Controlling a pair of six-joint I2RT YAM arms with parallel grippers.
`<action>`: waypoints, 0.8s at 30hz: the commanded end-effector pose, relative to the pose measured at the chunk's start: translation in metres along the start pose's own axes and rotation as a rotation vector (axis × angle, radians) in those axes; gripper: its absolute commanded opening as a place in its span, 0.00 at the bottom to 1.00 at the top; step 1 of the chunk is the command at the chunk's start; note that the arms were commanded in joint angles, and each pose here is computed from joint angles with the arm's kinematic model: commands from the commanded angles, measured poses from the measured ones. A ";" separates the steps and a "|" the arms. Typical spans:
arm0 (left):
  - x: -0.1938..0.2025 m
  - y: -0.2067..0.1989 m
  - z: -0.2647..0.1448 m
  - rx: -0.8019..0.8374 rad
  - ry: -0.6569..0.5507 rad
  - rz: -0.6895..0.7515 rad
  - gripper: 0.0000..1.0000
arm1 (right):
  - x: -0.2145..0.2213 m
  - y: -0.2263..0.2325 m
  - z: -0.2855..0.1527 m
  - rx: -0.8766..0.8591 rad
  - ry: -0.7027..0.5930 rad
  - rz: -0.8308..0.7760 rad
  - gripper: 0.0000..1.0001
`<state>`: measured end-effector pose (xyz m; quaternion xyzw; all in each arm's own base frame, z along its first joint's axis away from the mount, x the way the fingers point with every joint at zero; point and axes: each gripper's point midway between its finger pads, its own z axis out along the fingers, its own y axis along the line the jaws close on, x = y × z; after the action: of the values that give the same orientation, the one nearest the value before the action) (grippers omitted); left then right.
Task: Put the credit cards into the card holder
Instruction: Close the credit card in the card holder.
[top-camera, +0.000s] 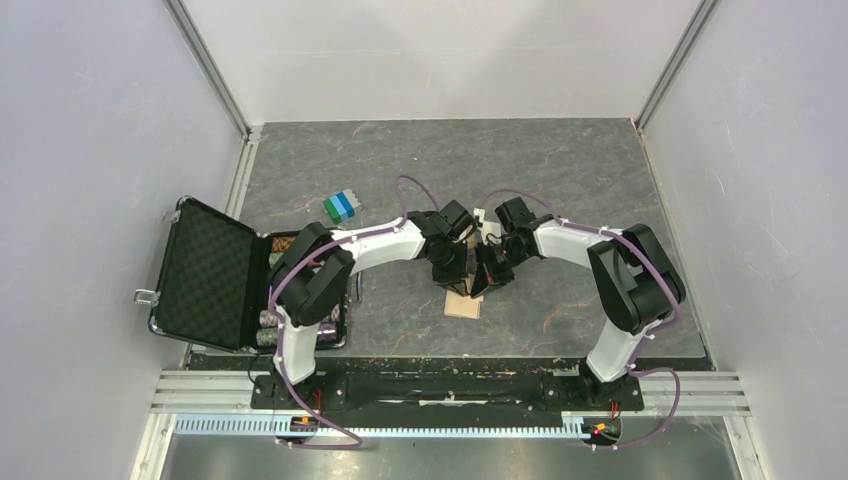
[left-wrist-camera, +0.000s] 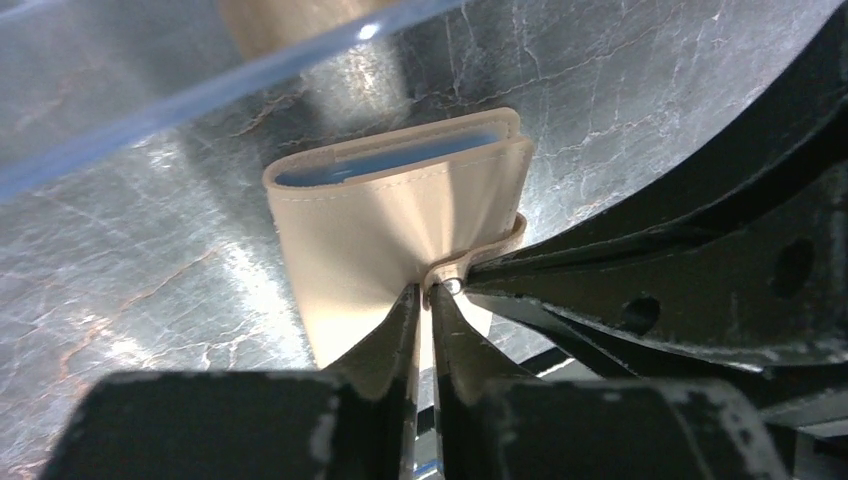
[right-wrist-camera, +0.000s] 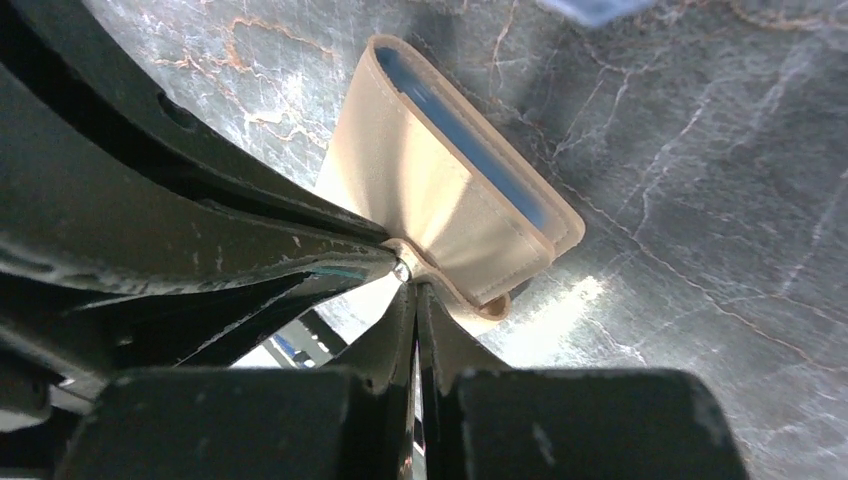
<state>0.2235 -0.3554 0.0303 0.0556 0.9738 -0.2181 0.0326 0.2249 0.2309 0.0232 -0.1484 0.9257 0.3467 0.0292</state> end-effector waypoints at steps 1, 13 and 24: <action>-0.025 0.003 -0.023 -0.033 -0.168 0.083 0.20 | -0.041 -0.005 -0.021 0.129 -0.147 -0.132 0.02; -0.068 -0.029 -0.131 0.244 -0.460 0.010 0.89 | -0.102 0.049 -0.093 0.031 -0.480 -0.179 0.65; -0.081 0.055 -0.196 0.502 -0.694 -0.320 1.00 | -0.096 0.025 -0.137 -0.085 -0.693 0.004 0.92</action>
<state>0.2919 -0.2454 0.1454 -0.1279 0.8756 -0.3851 0.2621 0.3094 0.1896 0.1373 -0.0506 0.8744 0.3771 0.3010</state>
